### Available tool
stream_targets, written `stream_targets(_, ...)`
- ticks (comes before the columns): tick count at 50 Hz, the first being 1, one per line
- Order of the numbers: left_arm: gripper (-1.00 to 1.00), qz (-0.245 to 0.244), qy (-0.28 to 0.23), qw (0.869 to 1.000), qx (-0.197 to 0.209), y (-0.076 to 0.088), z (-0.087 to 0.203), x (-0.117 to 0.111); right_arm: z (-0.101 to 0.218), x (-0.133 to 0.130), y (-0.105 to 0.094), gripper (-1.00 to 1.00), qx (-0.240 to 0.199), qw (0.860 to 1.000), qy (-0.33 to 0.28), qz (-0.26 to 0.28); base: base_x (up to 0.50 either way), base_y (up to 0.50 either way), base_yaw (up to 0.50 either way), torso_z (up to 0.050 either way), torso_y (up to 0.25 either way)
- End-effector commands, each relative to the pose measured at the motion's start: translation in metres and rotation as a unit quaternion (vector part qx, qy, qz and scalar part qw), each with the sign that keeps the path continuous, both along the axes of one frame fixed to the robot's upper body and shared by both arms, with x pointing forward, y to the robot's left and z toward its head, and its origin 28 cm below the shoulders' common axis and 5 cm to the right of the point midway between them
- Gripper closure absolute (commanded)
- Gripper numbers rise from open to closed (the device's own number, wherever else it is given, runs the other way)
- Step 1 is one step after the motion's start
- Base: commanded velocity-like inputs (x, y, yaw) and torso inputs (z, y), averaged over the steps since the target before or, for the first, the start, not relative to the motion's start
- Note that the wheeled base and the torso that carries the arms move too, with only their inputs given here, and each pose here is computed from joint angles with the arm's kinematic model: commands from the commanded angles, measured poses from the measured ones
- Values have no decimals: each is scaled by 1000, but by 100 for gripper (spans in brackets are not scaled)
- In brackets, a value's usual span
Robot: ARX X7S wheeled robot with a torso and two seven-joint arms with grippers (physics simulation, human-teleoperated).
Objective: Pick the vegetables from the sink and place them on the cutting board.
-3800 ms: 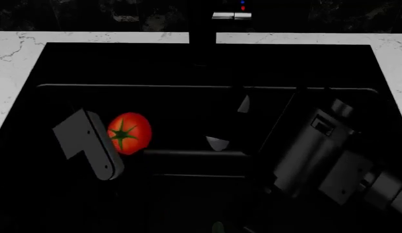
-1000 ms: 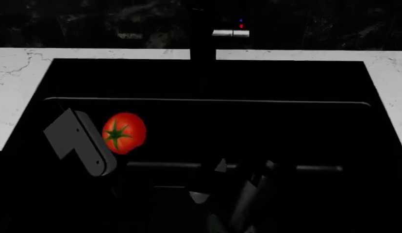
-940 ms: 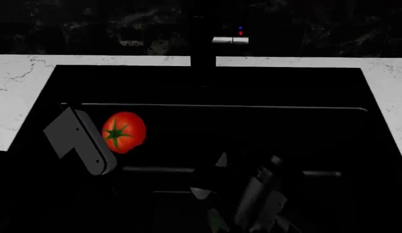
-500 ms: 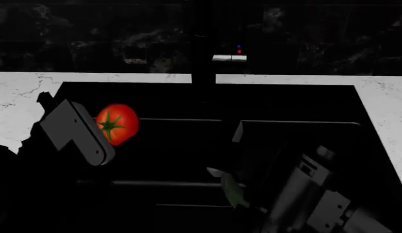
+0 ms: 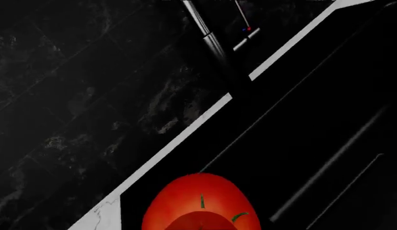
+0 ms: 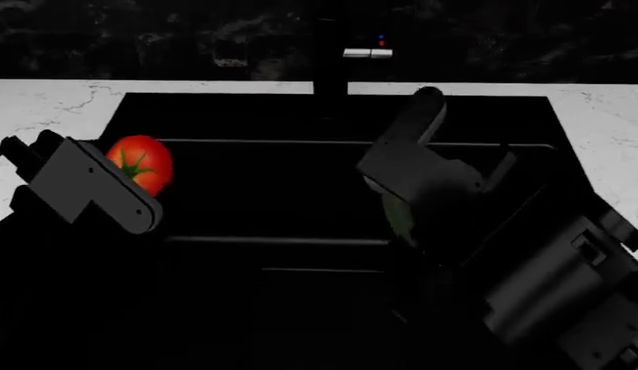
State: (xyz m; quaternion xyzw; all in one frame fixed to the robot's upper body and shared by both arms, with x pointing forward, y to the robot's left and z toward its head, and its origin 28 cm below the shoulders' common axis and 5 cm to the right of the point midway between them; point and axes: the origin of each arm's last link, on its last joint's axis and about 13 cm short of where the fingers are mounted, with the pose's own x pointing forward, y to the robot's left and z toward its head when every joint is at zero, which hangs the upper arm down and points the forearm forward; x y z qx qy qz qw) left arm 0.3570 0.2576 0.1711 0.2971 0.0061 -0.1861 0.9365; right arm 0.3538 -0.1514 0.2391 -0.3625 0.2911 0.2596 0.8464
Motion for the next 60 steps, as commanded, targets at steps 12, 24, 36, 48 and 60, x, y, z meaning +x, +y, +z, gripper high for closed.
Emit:
stream_targets(12,100,84,-35,991,-102,-26,7,-36,-2,-4,-13,100,77,979,-132,-133,0,-500,0,0,0)
stream_targets(24,100,89,-64,986,-125,-33,23,-46,-5,-9,-16,100,92,975,-139,-149,0,-500,0,0,0)
stream_targets(36,100,73,-70,988,-115,-39,23,-49,1,-19,-17,100,100,966,-166,-174,0,-500,0,0,0)
stream_targets(48,100,71,-76,988,-116,-39,30,-53,10,-25,-17,100,108,961,-174,-187,4,-500,0,0,1)
stream_targets(60,100,75,-76,987,-123,-40,29,-53,6,-23,-17,100,115,959,-172,-193,84,-500,0,0,0)
